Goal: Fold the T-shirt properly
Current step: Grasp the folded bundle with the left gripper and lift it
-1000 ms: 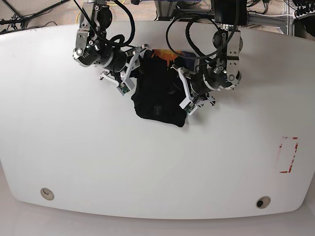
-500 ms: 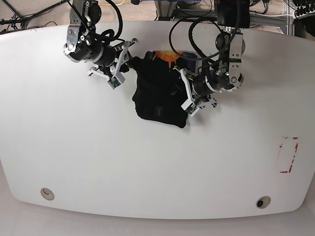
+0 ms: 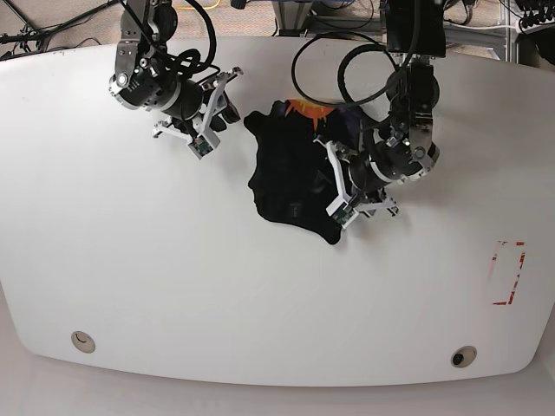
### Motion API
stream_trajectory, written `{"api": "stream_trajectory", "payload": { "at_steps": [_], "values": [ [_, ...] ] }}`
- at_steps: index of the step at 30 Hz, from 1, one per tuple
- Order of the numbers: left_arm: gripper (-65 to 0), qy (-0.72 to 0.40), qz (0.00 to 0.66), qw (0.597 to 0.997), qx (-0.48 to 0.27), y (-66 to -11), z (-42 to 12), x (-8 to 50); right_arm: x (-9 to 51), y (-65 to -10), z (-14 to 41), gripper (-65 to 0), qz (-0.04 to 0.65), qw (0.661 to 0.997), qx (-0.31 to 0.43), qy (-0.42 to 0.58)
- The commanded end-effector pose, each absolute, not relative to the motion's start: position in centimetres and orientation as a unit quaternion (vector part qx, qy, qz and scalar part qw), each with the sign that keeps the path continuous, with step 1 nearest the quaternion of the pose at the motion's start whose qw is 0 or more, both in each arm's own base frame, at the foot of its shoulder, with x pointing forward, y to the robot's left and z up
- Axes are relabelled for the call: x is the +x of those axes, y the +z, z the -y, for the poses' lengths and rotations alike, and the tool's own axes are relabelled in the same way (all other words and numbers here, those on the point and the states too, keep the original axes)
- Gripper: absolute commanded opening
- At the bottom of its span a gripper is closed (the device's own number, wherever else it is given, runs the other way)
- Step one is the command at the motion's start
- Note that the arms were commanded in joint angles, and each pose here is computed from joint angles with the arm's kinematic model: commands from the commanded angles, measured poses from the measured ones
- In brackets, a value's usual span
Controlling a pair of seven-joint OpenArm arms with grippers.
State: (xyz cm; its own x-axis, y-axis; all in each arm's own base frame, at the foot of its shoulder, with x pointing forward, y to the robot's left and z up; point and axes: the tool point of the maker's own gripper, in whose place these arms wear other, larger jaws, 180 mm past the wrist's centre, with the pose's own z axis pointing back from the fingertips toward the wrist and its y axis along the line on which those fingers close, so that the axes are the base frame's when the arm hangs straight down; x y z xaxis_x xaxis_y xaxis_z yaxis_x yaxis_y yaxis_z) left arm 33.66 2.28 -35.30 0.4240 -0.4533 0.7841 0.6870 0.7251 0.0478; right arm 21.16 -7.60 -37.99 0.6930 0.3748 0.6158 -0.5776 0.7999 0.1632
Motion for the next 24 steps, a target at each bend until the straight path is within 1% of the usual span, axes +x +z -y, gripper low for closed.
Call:
{"api": "stream_trajectory", "payload": {
  "at_steps": [1,4,10,13,16,22,24],
  "values": [
    [-38.2,-0.340,0.476,0.797,-0.150,-30.8,-0.7,35.6,22.4,-36.8,8.2,-49.8,0.314,0.894,0.164,0.274],
    [-36.9,-0.333,0.499,0.786,-0.149,-29.0,-0.1,36.3,22.6,-36.7,8.7,-49.8,0.314,0.894,0.157,0.279],
    [-24.6,-0.253,0.528,0.799,-0.139,-27.0,0.4,37.3,23.0,-36.5,9.1,-49.8,0.316,0.893,0.150,0.283],
    [-21.2,-0.217,0.528,0.809,-0.142,-27.1,1.2,36.9,22.9,-36.6,9.4,-49.8,0.314,0.894,0.147,0.285],
    [-22.2,-0.180,0.524,0.820,-0.145,-27.9,1.7,36.2,23.2,-36.5,10.4,-49.8,0.319,0.898,0.138,0.270],
    [-23.3,-0.119,0.538,0.821,-0.149,-29.2,2.3,34.5,23.4,-37.0,12.8,-49.8,0.319,0.912,0.126,0.223],
    [-23.3,-0.114,0.546,0.819,-0.135,-29.6,2.1,34.0,23.6,-37.2,13.8,-49.8,0.319,0.917,0.122,0.207]
  ]
}}
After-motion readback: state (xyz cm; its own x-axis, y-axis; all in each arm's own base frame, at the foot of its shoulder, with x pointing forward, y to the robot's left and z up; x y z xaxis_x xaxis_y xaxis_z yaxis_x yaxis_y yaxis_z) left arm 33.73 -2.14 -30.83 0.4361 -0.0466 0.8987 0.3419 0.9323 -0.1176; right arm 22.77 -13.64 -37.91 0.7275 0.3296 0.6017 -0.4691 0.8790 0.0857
